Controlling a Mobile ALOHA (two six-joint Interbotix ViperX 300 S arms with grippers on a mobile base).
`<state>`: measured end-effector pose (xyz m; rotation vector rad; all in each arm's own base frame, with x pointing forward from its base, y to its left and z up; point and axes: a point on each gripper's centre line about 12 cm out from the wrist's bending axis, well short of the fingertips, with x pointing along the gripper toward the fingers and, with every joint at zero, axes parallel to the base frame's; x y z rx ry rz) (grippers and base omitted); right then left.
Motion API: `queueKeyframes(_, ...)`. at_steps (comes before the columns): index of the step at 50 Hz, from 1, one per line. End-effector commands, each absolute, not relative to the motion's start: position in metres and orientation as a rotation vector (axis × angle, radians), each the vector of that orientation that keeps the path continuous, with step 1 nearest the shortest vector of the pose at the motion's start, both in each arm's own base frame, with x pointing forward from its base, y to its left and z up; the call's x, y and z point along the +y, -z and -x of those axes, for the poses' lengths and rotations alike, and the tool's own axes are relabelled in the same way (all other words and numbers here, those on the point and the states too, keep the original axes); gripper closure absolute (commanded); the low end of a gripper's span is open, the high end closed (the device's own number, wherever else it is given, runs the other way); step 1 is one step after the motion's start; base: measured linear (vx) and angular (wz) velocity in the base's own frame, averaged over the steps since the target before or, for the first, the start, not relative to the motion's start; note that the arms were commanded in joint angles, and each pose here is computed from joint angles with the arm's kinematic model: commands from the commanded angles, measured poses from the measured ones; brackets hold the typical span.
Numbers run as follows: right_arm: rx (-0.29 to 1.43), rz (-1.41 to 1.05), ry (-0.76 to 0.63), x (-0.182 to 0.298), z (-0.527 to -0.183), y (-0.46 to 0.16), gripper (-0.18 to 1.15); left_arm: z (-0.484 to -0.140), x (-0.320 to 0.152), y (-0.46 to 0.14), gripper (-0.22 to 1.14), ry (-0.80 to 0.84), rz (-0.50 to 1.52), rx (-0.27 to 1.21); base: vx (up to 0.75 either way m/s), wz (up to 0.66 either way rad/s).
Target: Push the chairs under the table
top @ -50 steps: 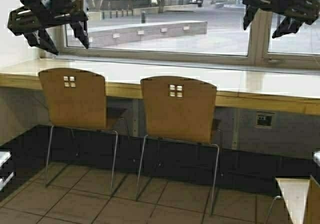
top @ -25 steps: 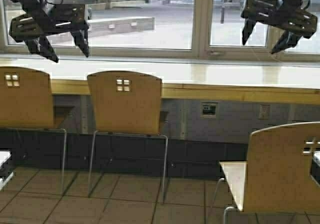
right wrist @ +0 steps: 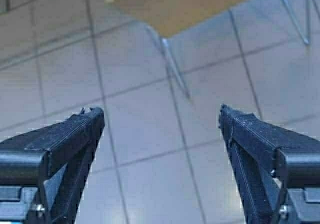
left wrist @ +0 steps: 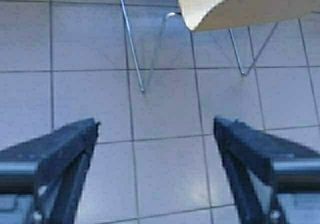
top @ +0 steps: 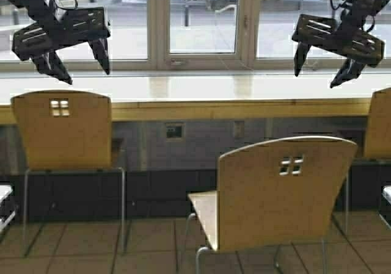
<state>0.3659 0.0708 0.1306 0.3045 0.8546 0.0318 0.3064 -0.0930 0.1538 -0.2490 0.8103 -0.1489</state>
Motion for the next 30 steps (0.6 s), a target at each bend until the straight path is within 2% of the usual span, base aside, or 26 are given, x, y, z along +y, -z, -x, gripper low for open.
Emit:
queueKeyframes(1,0.874,-0.352,-0.013,0.072,-0.367,-0.126,-0.04,-0.310,-0.097,-0.157,-0.07,0.148,0.287,0.823,0.05,-0.33)
queueKeyframes(14,0.964,-0.483,0.083,0.068,-0.369,-0.090,-0.04,-0.307,-0.122,-0.136,-0.07,0.134,0.393,0.910,0.06,-0.28)
queueKeyframes(30,0.957,-0.637,0.153,0.071,-0.385,-0.083,-0.04,-0.320,-0.186,-0.084,-0.07,-0.070,0.803,0.999,0.08,-0.17)
